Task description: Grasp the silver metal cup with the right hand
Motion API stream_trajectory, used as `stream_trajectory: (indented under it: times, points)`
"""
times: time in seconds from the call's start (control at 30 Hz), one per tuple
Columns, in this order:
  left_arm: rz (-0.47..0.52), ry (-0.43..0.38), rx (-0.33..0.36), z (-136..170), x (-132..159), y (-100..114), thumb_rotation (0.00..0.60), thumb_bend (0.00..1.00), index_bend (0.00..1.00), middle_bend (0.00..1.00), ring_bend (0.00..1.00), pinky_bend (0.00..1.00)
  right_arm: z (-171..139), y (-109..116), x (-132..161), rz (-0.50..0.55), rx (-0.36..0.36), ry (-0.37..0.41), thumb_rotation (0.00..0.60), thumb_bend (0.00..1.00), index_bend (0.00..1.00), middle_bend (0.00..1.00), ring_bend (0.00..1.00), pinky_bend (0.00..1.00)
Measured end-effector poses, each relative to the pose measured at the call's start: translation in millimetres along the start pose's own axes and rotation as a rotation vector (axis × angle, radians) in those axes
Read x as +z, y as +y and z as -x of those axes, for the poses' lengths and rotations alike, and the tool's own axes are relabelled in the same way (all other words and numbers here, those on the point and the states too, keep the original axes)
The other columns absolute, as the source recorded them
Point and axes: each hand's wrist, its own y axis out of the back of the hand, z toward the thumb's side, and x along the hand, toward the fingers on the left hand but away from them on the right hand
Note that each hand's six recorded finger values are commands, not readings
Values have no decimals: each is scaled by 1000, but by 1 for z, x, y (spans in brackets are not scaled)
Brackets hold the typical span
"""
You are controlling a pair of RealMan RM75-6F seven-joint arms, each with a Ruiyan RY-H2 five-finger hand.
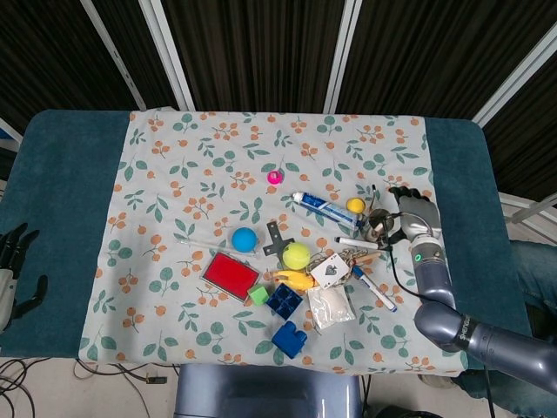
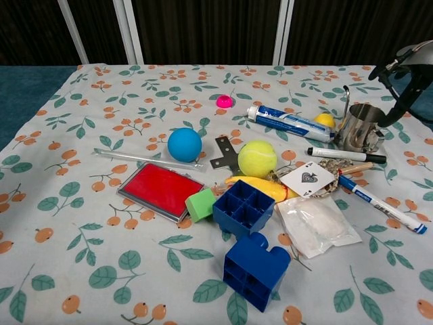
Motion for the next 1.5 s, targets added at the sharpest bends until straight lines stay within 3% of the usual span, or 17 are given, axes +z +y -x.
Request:
stream_trajectory:
  times: [0.47, 0.7, 0.97, 1.23, 1.5]
  points:
    - [3, 7, -3, -1, -1, 0, 600, 467, 84, 0, 0, 0, 10, -11, 2, 21, -8, -15, 600, 85, 231, 257, 236, 152]
    - [4, 14, -9, -1, -2, -1, 600, 467, 84, 0, 0, 0, 12, -18, 0, 23, -12, -11, 600, 85, 254, 306, 327, 336]
    - [7, 22, -21, -1, -2, -2, 600, 468, 84, 0, 0, 0, 15, -28, 3, 11, -5, 3, 600, 93, 276, 322, 334, 353]
    - [13, 32, -21, -2, -4, -1, 600, 472, 84, 0, 0, 0, 17, -36, 5, 2, -4, 7, 600, 240, 311, 364, 367, 378]
    - [17, 40, -24, -2, -4, -2, 600, 479, 84, 0, 0, 0, 18, -38, 6, 18, -12, 9, 600, 281, 351, 414, 404, 404]
